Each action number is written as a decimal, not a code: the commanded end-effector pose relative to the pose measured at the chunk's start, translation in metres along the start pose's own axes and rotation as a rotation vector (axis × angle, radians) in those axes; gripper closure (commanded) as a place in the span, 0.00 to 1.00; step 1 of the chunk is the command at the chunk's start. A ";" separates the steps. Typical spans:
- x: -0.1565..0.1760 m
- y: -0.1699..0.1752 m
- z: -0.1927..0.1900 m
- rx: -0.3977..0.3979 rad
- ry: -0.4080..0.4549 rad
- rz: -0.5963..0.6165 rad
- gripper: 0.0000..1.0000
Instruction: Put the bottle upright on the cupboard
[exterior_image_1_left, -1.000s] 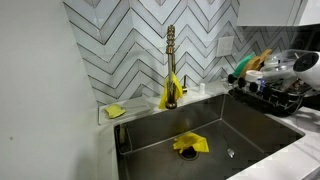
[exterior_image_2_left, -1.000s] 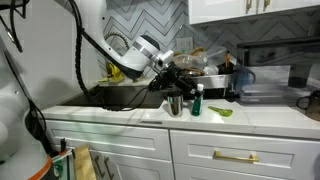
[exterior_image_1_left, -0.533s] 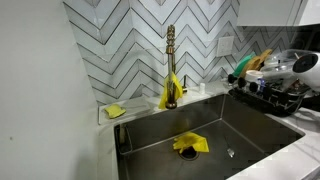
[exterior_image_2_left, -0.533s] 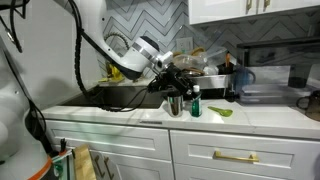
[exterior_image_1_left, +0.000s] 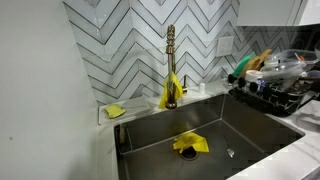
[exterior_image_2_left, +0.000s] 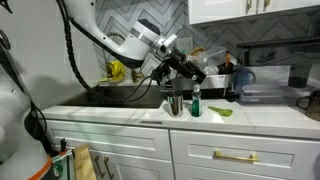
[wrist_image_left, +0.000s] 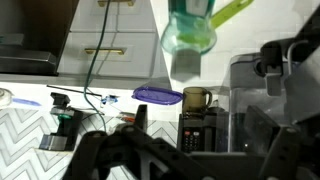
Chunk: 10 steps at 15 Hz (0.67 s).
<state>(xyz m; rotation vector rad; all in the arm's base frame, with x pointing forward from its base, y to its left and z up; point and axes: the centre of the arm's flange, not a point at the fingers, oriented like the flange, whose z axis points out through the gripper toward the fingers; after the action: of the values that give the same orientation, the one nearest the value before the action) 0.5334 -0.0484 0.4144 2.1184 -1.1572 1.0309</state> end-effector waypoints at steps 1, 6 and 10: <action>0.059 0.033 -0.018 0.135 -0.144 0.042 0.00; 0.112 0.062 -0.021 0.304 -0.332 0.028 0.00; 0.113 0.063 -0.023 0.383 -0.464 -0.094 0.00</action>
<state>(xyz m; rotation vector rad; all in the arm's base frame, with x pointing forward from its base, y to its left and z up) 0.5176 -0.1023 0.5014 2.6550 -1.2079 0.9167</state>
